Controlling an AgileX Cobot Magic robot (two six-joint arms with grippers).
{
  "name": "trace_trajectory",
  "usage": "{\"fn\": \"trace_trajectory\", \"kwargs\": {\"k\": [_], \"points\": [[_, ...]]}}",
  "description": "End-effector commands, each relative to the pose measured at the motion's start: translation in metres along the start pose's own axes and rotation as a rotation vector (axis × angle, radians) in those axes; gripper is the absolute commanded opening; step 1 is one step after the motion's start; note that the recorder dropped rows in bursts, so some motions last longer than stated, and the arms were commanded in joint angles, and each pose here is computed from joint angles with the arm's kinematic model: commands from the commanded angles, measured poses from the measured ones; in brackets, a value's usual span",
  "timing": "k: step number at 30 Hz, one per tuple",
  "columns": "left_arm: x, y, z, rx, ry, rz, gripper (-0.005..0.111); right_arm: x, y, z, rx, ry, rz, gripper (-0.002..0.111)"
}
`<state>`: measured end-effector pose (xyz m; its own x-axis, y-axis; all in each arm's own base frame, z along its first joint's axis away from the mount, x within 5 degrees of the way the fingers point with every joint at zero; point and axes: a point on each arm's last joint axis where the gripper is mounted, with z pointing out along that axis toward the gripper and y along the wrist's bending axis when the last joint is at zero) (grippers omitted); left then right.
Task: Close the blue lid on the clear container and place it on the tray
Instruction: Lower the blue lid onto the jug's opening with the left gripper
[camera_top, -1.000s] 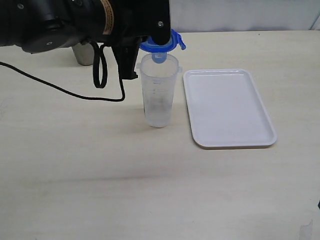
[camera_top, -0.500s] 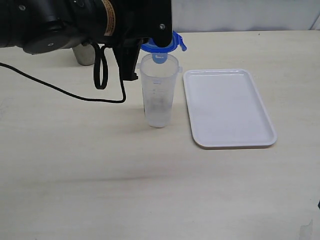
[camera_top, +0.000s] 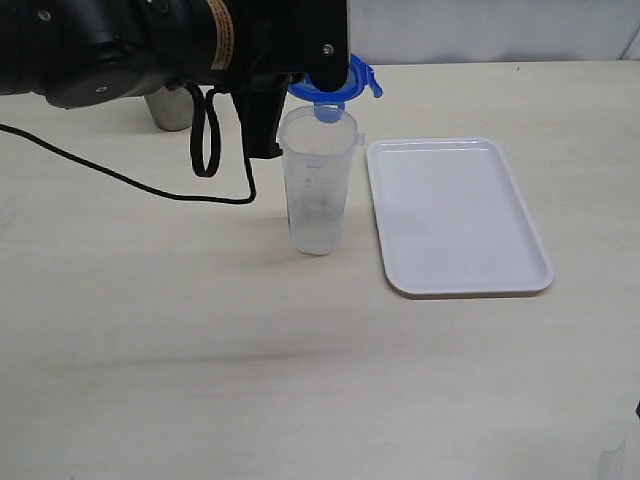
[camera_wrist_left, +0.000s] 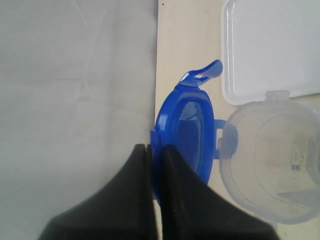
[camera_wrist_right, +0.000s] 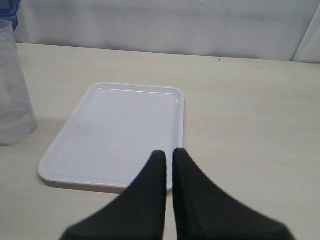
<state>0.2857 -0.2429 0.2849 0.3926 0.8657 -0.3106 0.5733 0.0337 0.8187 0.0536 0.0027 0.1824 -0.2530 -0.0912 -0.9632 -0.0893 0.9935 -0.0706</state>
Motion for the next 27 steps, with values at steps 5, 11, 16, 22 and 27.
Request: {"fn": "trace_trajectory", "kwargs": {"k": [5, 11, 16, 22, 27], "points": [[-0.0012, 0.0013, -0.0022, -0.003, 0.0, -0.004, 0.0, 0.0004, -0.0003, -0.0001, 0.006, -0.004, -0.004, 0.005], [0.0015, 0.0006, -0.0022, 0.005, 0.03, 0.02, 0.0, 0.0004, -0.0003, -0.0001, 0.006, -0.004, -0.004, 0.005], [-0.001, 0.0019, -0.0022, -0.01, 0.002, 0.03, 0.0, 0.0004, -0.0003, -0.0001, 0.006, -0.004, -0.004, 0.005], [-0.0033, 0.0029, -0.0022, -0.022, -0.022, 0.033, 0.0, 0.0004, -0.0003, -0.0001, 0.006, -0.004, -0.004, 0.005], [-0.0033, 0.0032, -0.0026, -0.023, -0.023, 0.038, 0.0, 0.0004, -0.0003, -0.0001, 0.006, -0.004, -0.004, 0.005]]}}
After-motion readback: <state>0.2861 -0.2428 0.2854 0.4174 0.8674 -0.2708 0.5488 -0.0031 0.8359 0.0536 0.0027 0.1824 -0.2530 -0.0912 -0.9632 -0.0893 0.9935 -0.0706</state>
